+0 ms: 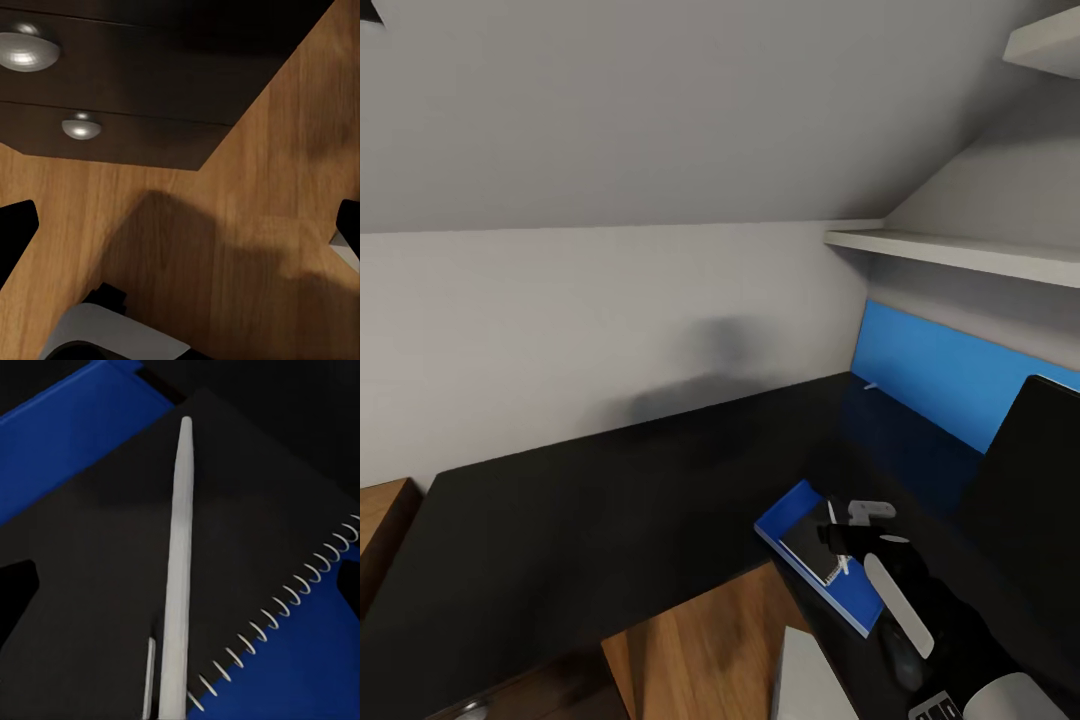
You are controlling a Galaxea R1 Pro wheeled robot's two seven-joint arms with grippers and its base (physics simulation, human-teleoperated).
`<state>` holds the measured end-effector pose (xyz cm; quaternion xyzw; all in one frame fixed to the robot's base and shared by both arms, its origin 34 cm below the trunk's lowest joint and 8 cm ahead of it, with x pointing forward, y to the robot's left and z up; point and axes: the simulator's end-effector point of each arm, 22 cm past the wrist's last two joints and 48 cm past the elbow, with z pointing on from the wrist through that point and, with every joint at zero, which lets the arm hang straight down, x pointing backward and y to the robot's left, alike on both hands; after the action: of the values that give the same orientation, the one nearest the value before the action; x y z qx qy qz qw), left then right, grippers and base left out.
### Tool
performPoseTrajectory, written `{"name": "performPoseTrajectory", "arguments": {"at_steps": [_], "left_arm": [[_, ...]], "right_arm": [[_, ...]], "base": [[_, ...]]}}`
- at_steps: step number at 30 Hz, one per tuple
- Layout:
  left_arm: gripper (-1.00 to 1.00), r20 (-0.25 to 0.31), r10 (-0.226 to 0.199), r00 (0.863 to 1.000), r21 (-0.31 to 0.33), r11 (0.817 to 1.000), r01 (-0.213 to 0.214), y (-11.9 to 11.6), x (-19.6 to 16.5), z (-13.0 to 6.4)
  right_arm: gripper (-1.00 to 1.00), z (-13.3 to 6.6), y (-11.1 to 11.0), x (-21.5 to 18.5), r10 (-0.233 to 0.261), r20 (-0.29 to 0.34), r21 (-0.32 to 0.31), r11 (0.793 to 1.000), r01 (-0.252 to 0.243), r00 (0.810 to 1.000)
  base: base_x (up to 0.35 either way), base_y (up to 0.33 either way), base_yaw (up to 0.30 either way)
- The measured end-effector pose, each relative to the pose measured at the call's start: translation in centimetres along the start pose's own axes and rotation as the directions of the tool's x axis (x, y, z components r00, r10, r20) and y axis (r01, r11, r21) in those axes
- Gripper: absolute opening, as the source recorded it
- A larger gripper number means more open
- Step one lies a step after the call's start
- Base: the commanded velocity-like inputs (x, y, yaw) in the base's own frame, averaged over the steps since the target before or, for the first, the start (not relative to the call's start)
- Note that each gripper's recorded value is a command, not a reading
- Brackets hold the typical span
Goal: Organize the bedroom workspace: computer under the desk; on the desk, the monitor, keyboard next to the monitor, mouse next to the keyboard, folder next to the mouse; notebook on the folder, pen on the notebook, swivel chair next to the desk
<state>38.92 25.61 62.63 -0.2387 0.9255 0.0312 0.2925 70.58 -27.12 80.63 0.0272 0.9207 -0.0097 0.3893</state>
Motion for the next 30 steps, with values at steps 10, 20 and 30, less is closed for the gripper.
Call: {"name": "performPoseTrajectory", "arguments": {"at_steps": [10,20,30], "left_arm": [[1.0,-0.001,0.0,1.0,-0.001,1.0,0.0,0.0,0.0,0.0],[1.0,0.0,0.001,1.0,-0.001,1.0,-0.001,0.0,0.0,0.0],[1.0,-0.003,-0.002,1.0,-0.006,1.0,0.002,0.3,0.1,0.1]], "right_arm": [[1.0,-0.7,0.6,-1.5,-0.001,0.036,-0.01,1.0,0.002,0.999],[1.0,-6.0,4.3,-4.3,-0.017,0.118,-0.065,0.998,0.024,0.993],[1.0,-6.7,7.0,-3.8,0.018,0.099,-0.114,0.993,-0.007,0.995]], "base": [[0.0,0.0,0.0],[0.0,0.0,0.0],[0.0,0.0,0.0]]}}
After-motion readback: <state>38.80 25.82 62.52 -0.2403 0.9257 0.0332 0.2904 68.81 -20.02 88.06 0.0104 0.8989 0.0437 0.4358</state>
